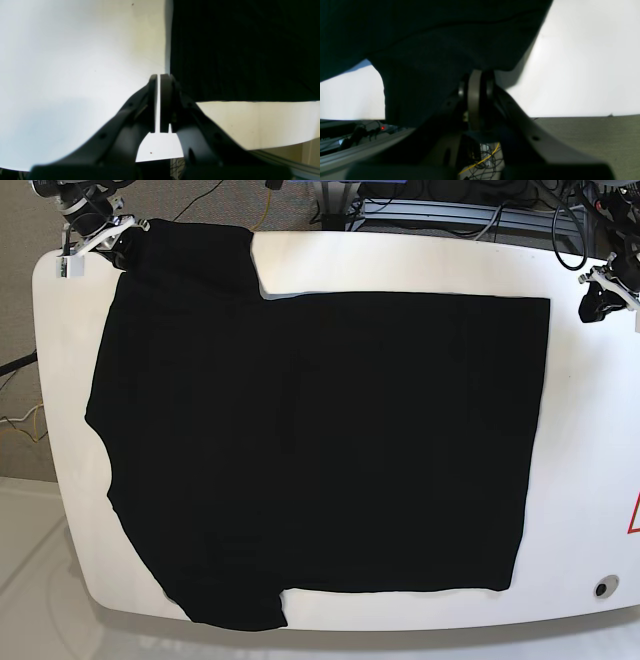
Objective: Fold the T-shirt properly
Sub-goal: 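Shift the left gripper along the shirt edge toward the right gripper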
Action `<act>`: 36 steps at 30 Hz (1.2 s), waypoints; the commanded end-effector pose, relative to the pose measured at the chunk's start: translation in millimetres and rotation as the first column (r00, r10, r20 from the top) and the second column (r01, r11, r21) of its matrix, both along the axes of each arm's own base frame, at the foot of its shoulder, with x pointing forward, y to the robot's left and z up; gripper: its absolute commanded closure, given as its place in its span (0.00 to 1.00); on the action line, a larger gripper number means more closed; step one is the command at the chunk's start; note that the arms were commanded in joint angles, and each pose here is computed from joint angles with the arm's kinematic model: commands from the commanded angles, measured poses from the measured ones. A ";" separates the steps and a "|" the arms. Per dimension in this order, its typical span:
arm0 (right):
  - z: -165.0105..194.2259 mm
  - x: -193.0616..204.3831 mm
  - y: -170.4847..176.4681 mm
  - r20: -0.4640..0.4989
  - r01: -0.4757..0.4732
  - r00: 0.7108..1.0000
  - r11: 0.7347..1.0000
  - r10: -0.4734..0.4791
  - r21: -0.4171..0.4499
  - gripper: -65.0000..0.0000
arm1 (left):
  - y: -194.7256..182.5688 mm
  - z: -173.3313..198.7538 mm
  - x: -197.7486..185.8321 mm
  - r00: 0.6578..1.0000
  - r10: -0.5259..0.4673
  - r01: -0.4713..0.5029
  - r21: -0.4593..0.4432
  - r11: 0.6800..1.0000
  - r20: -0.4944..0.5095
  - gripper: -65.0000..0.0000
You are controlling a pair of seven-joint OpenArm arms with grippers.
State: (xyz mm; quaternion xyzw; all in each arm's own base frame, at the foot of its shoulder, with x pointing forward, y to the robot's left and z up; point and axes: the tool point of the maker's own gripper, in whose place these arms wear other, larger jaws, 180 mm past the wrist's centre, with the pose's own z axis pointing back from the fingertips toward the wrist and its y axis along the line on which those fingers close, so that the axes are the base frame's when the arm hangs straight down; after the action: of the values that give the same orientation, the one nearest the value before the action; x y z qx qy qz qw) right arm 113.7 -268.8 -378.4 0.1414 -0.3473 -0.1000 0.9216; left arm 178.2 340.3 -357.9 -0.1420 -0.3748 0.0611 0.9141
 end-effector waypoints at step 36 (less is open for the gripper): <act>12.9 18.8 4.7 0.064 -0.037 0.997 0.999 0.038 -0.022 1.00 | -11.0 1.5 1.4 0.994 -0.108 0.108 0.015 0.994 -0.017 0.54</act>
State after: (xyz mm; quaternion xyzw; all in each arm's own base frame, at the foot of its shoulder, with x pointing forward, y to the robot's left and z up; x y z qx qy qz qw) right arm 128.2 -262.5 -374.0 0.1425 -0.3612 -0.0831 0.9178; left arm 171.4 328.4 -368.5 -0.1524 -0.3380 0.0227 0.9284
